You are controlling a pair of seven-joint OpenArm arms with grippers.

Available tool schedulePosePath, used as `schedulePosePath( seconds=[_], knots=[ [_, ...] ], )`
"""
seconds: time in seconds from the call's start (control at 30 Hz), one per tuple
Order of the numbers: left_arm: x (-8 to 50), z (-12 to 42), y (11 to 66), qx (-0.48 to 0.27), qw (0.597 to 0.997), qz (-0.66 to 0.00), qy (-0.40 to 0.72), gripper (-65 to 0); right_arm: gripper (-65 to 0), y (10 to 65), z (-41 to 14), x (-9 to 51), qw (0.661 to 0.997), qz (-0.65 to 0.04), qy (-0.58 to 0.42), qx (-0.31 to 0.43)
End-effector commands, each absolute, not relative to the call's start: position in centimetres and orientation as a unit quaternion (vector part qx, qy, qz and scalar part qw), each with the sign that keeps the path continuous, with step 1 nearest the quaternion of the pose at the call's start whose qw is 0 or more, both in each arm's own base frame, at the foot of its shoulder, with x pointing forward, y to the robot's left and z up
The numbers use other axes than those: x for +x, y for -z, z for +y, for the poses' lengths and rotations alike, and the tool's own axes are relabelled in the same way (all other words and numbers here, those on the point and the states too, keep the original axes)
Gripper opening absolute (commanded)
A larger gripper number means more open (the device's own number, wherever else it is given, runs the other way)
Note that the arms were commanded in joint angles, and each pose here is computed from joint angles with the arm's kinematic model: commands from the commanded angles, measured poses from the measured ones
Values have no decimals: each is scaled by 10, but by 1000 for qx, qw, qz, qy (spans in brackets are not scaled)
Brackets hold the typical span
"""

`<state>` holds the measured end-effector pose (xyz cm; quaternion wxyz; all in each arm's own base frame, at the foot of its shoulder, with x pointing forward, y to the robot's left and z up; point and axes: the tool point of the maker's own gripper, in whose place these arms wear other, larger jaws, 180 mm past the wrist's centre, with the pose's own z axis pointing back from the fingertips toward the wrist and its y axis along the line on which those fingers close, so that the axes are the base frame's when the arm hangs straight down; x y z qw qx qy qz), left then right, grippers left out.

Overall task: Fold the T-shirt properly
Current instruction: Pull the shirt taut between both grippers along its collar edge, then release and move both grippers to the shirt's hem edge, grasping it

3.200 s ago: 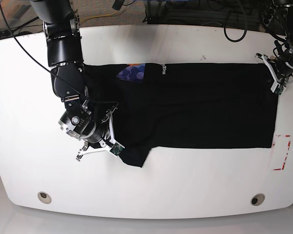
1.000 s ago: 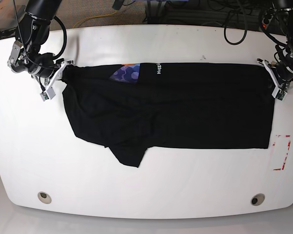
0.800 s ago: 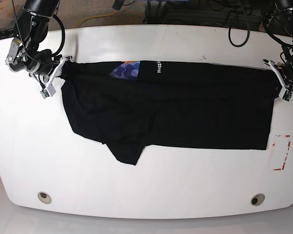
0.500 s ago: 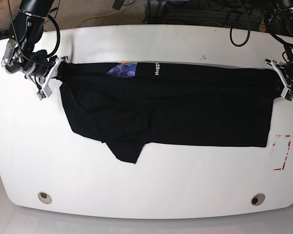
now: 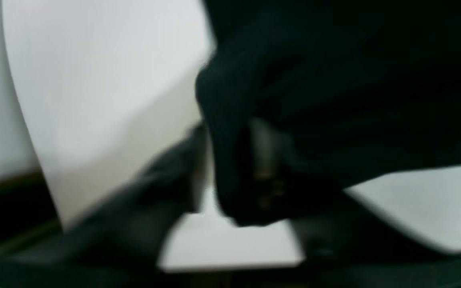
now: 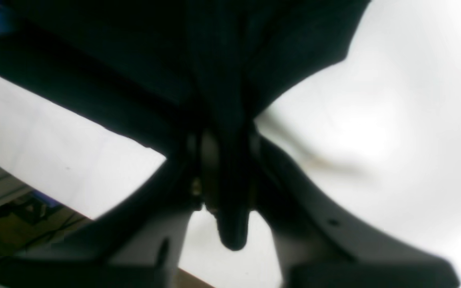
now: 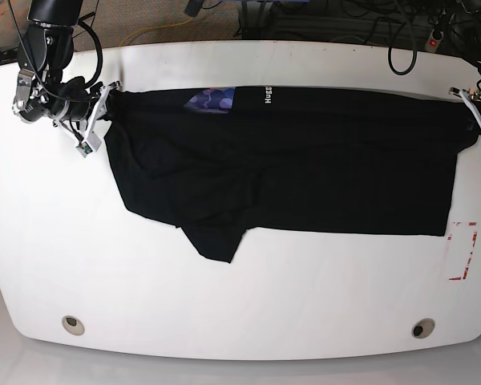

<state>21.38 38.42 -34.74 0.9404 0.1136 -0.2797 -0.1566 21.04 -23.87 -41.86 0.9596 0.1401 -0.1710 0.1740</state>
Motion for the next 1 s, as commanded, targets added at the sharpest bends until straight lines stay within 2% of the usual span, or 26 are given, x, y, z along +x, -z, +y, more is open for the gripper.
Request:
schedulePosePath(
  seconds=[0.0,0.07,0.13,0.27,0.47,0.73,0.97],
  knots=[
    [215,398,335,138,939,-274,156,-312,-522,413,-250,213,961,-170,-180,121],
    [210,401,338,140,943,-258,154,-236,-520,413,-250,213,961,-170,-180,121],
    [206,402,340,142,946,-247,153,-215,-518,412,-250,213,961,-171,-180,120],
    [190,411,342,153,952,-209,163,-244,-512,409,-249,215,960,-174,-185,118],
    [186,417,334,149,951,-207,173,-250,-512,397,-243,217,953,-195,-187,139],
    [199,420,302,112,944,-271,150,-253,-512,369,-236,221,930,-246,-158,222],
    [211,400,306,90,940,-283,168,-253,-512,357,-243,226,918,-270,-125,262]
  ],
)
